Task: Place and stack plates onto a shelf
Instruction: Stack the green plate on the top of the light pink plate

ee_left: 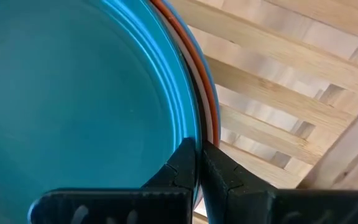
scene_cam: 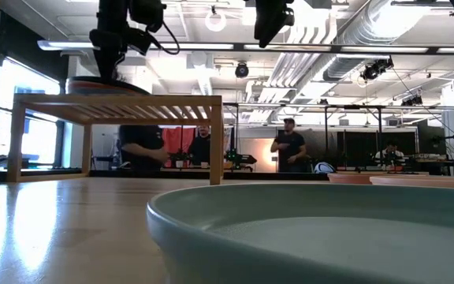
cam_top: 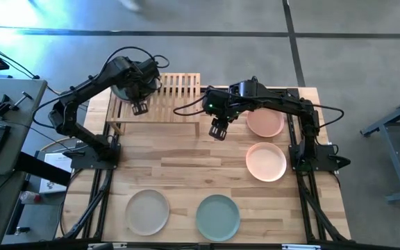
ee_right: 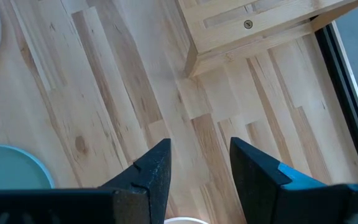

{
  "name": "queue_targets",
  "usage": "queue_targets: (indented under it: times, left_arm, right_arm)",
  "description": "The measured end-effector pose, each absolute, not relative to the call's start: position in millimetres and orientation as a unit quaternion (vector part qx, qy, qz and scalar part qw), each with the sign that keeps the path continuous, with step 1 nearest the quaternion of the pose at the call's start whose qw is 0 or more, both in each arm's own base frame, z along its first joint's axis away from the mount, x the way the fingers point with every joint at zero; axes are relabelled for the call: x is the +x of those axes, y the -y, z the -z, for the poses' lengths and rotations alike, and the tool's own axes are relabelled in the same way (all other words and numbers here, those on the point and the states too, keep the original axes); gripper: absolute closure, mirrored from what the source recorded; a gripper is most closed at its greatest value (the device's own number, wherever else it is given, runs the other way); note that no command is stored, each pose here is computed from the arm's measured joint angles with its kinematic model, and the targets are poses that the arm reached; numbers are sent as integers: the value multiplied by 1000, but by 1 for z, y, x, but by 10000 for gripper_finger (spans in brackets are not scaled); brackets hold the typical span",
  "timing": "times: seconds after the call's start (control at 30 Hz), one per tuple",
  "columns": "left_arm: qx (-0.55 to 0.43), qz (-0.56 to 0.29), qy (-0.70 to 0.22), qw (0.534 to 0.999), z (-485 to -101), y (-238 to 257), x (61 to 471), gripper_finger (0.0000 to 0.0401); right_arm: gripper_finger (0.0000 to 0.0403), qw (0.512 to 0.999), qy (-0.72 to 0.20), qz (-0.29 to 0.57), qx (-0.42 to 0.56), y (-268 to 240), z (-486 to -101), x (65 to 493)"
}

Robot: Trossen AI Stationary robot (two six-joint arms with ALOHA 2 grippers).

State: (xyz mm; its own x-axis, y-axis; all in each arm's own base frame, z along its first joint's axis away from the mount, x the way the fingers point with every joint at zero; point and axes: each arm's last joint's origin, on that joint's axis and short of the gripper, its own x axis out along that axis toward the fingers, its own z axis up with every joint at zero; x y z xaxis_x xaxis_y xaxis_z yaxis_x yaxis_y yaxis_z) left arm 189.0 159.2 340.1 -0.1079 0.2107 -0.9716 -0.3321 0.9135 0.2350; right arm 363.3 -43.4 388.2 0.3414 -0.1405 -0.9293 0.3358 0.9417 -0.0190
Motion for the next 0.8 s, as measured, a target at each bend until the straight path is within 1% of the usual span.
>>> queue_targets:
  times: [0.2, 0.8]
  left_arm:
    - [-42, -198, -717, 666, -340, -155, 191, 400]
    - [-44, -186, -702, 687, -345, -132, 200, 400]
  right_arm:
    - [262, 814, -555, 146, 88, 43, -388, 363]
    - [262, 814, -554, 157, 81, 44, -388, 363]
